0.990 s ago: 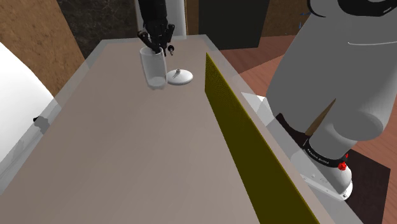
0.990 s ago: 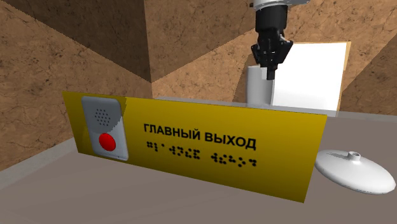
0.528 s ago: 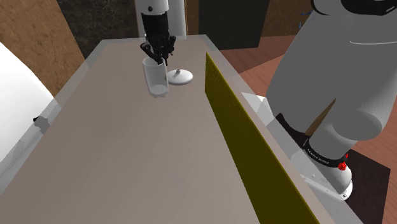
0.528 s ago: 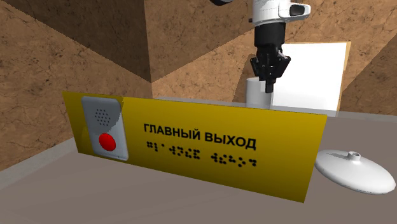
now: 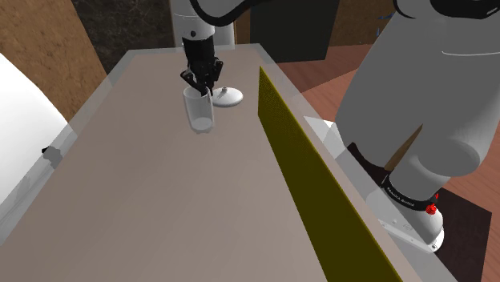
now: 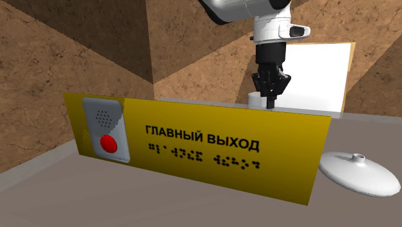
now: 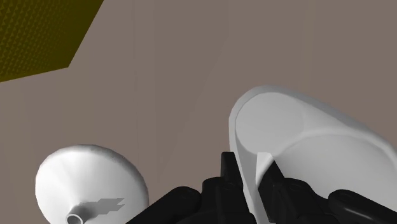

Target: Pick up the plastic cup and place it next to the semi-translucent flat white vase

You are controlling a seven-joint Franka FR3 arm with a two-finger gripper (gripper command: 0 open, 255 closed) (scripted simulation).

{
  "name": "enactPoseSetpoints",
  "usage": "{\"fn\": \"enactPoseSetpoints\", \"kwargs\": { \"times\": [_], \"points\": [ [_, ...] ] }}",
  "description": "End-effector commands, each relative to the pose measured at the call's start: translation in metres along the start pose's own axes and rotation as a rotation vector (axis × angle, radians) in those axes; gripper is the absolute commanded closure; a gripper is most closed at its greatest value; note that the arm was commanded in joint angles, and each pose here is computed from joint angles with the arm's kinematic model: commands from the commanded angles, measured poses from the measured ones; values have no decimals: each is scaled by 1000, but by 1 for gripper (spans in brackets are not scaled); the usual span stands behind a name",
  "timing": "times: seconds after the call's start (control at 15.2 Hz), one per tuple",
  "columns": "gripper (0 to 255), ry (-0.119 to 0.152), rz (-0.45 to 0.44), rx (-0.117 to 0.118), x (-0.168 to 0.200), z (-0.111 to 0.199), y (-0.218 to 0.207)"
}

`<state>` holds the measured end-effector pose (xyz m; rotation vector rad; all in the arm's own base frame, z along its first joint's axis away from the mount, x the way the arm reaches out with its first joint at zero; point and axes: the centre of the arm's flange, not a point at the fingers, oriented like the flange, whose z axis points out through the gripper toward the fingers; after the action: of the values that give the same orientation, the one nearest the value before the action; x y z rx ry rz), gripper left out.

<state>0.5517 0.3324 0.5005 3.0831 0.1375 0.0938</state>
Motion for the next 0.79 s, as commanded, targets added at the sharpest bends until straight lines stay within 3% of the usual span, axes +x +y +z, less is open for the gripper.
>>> {"fn": "enactPoseSetpoints", "kwargs": {
  "times": [0.0,0.26,0.73],
  "points": [
    [255,1,0,0,0,10,-1],
    [255,1,0,0,-1,32,-2],
    [255,1,0,0,-1,32,-2]
  ]
}}
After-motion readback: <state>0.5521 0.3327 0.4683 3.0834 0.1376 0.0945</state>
